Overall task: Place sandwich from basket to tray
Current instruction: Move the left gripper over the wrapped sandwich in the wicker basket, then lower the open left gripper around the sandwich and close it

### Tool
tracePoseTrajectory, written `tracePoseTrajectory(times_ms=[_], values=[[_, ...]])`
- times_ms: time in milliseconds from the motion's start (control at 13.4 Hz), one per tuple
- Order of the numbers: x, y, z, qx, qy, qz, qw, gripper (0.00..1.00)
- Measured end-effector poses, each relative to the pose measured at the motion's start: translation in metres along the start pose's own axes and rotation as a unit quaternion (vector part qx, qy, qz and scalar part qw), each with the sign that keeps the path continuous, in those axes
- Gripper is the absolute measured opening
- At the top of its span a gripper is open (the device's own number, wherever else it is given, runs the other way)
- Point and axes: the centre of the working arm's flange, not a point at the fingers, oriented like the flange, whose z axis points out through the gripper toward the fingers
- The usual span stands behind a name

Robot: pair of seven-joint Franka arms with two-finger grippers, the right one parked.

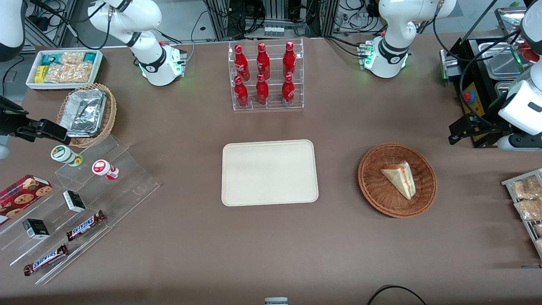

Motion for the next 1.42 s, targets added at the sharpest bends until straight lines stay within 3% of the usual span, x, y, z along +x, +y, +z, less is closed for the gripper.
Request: tracePoseTrajectory(times_ms=[224,448,672,1119,1418], values=[[0.001,0.000,0.005,0.001,-0.006,0.000,1.0000,1.00],[0.008,-0.002,0.025,0.020,-0.023,0.004,0.9995,1.00],[0.026,-0.002,0.068,0.025,-0.038,0.002,0.9990,1.00],[0.028,-0.002,0.186,0.022,-0.010,-0.072,0.9971,1.00],[0.014,-0.002,0.228,0.020,0.003,-0.151,0.9883,1.00]])
